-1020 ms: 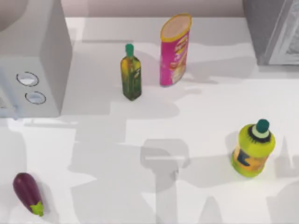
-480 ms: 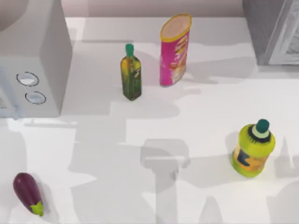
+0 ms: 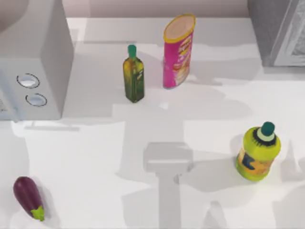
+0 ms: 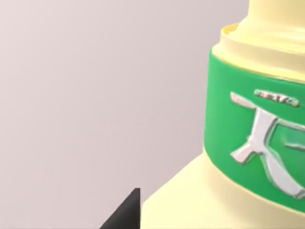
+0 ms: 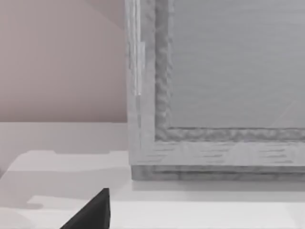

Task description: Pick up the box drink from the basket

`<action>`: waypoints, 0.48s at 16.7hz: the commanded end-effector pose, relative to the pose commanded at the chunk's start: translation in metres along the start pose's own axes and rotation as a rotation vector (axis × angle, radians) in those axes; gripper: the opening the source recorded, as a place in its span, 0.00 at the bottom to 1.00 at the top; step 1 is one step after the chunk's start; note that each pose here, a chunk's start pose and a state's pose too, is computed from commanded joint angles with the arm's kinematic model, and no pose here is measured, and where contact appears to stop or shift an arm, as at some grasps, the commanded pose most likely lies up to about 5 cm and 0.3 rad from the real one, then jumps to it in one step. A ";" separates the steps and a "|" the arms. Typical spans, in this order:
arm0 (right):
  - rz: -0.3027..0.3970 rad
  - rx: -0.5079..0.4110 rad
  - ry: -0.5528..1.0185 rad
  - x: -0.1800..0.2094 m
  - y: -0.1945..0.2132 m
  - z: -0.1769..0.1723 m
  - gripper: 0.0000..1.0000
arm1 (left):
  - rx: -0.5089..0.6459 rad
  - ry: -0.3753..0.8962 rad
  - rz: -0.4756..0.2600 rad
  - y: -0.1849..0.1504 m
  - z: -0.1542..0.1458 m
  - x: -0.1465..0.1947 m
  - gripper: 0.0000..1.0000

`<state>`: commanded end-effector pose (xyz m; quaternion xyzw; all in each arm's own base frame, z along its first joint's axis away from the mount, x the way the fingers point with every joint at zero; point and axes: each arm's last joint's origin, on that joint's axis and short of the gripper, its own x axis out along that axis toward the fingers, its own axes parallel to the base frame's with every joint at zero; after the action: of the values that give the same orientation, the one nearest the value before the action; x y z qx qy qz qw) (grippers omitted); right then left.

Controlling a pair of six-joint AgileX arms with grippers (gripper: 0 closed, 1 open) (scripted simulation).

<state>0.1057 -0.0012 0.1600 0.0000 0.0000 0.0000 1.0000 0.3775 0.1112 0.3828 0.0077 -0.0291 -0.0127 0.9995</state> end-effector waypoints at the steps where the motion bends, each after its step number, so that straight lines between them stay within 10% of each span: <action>1: 0.000 0.000 0.000 0.000 0.000 0.000 1.00 | 0.002 -0.004 -0.008 -0.002 0.012 0.002 0.00; 8: 0.000 0.000 0.000 0.000 0.000 0.000 1.00 | -0.004 0.030 -0.006 0.000 0.069 0.000 0.00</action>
<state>0.1057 -0.0012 0.1600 0.0000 0.0000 0.0000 1.0000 0.3732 0.1099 0.4512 0.0062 -0.0140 -0.0157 0.9998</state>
